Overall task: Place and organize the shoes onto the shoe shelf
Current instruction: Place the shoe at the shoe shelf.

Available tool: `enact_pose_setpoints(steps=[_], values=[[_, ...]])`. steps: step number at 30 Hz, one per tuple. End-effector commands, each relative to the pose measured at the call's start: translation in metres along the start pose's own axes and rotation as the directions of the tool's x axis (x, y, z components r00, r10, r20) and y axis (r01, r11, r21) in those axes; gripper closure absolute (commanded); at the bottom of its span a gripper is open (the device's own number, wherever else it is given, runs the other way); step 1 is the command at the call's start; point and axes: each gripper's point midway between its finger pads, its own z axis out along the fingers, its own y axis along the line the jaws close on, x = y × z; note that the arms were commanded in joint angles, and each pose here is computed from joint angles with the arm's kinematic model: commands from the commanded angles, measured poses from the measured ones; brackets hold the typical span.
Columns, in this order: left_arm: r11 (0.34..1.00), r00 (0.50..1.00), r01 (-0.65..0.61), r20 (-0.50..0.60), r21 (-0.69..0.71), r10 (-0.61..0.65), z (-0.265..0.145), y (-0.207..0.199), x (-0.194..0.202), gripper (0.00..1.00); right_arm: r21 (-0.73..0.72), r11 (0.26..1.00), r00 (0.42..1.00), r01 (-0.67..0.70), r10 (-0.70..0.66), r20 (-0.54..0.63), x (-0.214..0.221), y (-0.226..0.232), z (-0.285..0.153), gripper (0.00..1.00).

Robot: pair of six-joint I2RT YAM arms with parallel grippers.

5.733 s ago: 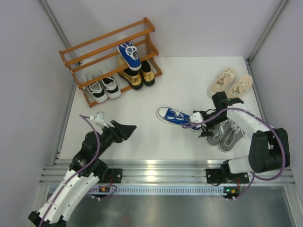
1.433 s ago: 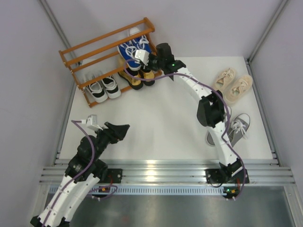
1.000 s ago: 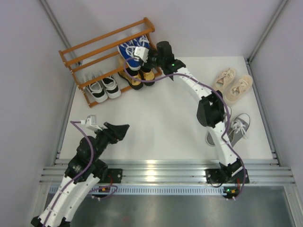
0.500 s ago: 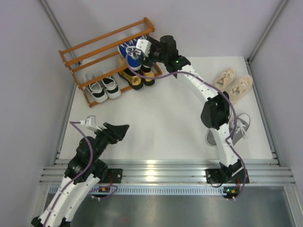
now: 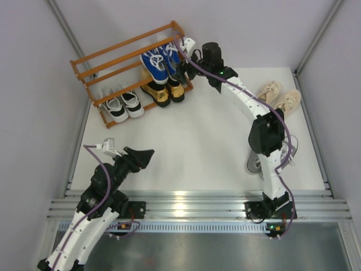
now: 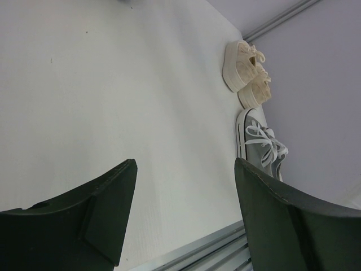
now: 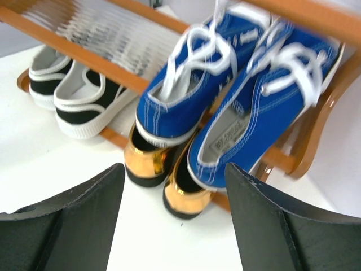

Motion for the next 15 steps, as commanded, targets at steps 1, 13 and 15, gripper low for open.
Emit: enact_pose_setpoints(steps=[1, 13, 15], values=[[0.999, 1.0, 0.008, 0.028, 0.034, -0.009, -0.004, -0.012, -0.01, 0.25, 0.002, 0.996, 0.995, -0.086, 0.086, 0.043, -0.023, 0.005, -0.017, 0.29], [1.0, 0.999, 0.018, 0.039, 0.026, -0.019, -0.004, -0.01, -0.012, 0.25, 0.116, 0.989, 0.995, -0.094, 0.092, 0.026, 0.008, -0.023, 0.009, 0.33], [1.0, 0.999, 0.019, 0.04, 0.023, -0.02, -0.003, -0.01, -0.012, 0.25, 0.112, 0.986, 0.992, -0.126, 0.121, 0.047, 0.004, -0.024, 0.013, 0.36]])
